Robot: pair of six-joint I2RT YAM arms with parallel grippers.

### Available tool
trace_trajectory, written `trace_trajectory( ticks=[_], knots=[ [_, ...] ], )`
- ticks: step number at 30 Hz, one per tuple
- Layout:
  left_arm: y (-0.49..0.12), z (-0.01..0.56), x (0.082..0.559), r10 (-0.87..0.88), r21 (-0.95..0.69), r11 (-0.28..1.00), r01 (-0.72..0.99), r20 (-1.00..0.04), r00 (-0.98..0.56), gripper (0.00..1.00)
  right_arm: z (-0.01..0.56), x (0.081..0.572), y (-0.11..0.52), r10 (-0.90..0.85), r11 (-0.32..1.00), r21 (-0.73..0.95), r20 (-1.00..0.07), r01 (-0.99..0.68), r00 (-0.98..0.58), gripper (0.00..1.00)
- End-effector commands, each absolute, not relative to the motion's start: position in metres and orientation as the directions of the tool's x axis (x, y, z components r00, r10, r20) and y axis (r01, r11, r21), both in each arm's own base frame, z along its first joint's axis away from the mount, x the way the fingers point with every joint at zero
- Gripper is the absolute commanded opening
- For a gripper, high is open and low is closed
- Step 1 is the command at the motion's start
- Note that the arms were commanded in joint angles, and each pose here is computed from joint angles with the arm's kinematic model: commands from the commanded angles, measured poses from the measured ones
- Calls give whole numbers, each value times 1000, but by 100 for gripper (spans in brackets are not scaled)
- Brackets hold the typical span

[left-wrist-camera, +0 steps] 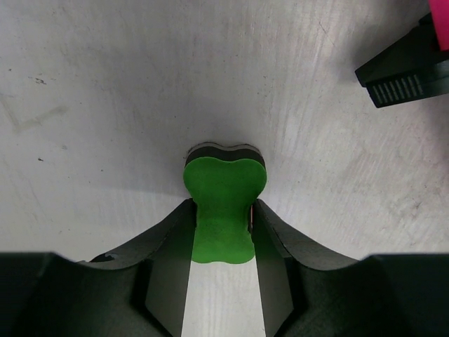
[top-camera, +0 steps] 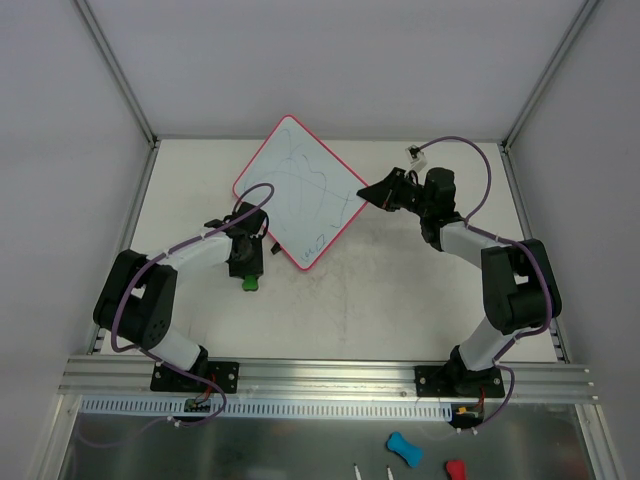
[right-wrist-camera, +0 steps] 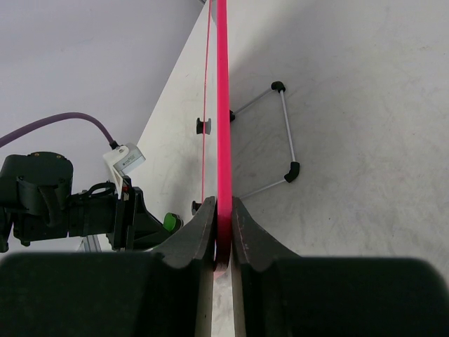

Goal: Erase the whiteboard

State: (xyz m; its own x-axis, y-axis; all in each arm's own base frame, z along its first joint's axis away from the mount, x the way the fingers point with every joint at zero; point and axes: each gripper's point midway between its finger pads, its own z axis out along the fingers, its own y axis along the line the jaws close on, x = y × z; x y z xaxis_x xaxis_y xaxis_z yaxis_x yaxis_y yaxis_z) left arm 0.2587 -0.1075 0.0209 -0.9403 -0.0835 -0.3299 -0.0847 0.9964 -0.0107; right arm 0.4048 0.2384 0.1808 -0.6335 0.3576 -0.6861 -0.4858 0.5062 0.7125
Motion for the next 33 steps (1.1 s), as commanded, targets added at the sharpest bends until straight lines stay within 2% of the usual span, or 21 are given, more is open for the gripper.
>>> trace_trajectory(
  ticks=[1,9,12,14,17,26,33],
  knots=[
    [-114,22,258,-54,-29,998,-48,-323,-945,37,185,411,240,328,516,667,-733,-537,-595,0],
    [-115,21,256,-57,-38,998,-47,-315,-947,34,186,410,240,328,516,665,-735,-539,-594,0],
    [-115,21,256,-57,-36,998,-48,-317,-947,23,185,410,239,328,518,664,-736,-539,-592,0],
    [-114,23,257,-70,-38,997,-61,-327,-942,10,185,410,240,327,517,664,-736,-540,-593,0],
    [-113,30,260,-93,-42,996,-83,-357,-930,0,186,409,240,320,512,662,-738,-547,-593,5],
    [-121,62,275,-166,-188,979,-84,-478,-863,0,187,409,240,320,515,657,-743,-550,-588,1],
    [-114,98,299,-358,-459,884,-90,-541,-761,0,186,409,240,319,517,656,-744,-549,-587,0]
  ],
)
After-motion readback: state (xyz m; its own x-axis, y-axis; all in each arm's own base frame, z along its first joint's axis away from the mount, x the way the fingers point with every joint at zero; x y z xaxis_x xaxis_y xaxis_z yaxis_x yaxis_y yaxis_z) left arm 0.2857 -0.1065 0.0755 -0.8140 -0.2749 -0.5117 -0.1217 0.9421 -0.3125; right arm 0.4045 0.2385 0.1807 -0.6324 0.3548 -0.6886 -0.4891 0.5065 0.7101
